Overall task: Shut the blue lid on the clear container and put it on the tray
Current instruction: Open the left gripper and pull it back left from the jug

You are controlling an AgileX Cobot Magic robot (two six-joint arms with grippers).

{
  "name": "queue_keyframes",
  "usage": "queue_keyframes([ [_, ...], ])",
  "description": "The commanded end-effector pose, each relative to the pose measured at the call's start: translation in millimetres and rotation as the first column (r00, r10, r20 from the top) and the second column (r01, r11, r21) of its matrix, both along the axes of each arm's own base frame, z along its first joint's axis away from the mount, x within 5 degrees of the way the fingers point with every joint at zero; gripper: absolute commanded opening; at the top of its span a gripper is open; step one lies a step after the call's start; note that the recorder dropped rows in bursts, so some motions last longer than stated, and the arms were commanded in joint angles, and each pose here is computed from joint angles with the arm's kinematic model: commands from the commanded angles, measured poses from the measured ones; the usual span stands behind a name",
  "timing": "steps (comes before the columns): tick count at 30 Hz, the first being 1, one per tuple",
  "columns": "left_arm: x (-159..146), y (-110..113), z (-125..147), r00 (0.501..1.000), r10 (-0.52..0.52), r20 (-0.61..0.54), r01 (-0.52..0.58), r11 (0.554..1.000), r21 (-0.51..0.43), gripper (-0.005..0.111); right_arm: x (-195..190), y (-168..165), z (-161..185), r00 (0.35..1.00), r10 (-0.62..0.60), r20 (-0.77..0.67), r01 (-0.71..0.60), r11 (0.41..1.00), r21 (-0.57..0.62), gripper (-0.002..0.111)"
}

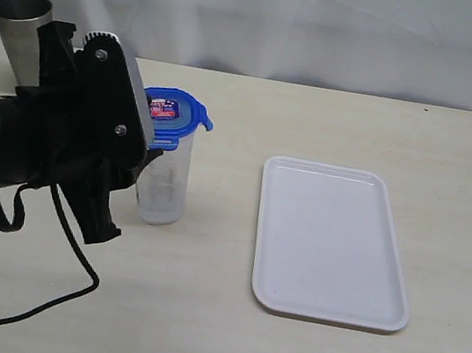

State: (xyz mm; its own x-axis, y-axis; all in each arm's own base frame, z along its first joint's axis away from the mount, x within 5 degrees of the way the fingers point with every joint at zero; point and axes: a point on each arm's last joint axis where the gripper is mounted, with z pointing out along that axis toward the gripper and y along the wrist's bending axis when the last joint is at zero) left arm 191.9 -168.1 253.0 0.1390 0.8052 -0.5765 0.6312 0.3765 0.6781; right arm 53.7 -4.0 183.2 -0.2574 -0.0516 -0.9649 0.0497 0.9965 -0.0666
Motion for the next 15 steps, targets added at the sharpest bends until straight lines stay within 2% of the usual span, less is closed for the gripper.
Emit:
queue_keyframes([
  [1,-4,0,2,1.000,-0.017,-0.013,0.017,1.000,-0.018,0.049,0,0,-1,1.000,0.001,0.003,-0.001,1.000,0.000,0.004],
  [6,-2,2,3,0.999,0.034,-0.035,-0.036,0.997,-0.064,0.043,0,0,-1,1.000,0.001,0.003,-0.001,1.000,0.000,0.004],
  [10,3,9,5,0.988,0.151,-0.013,-0.152,0.984,-0.092,0.022,0,0,-1,1.000,0.001,0.003,-0.001,1.000,0.000,0.004],
  [13,4,11,6,0.985,0.172,-0.012,-0.172,0.980,-0.101,0.002,0,0,-1,1.000,0.001,0.003,-0.001,1.000,0.000,0.004],
  [15,4,9,7,0.987,0.156,-0.023,-0.158,0.981,-0.113,0.000,0,0,-1,1.000,0.001,0.003,-0.001,1.000,0.000,0.004],
])
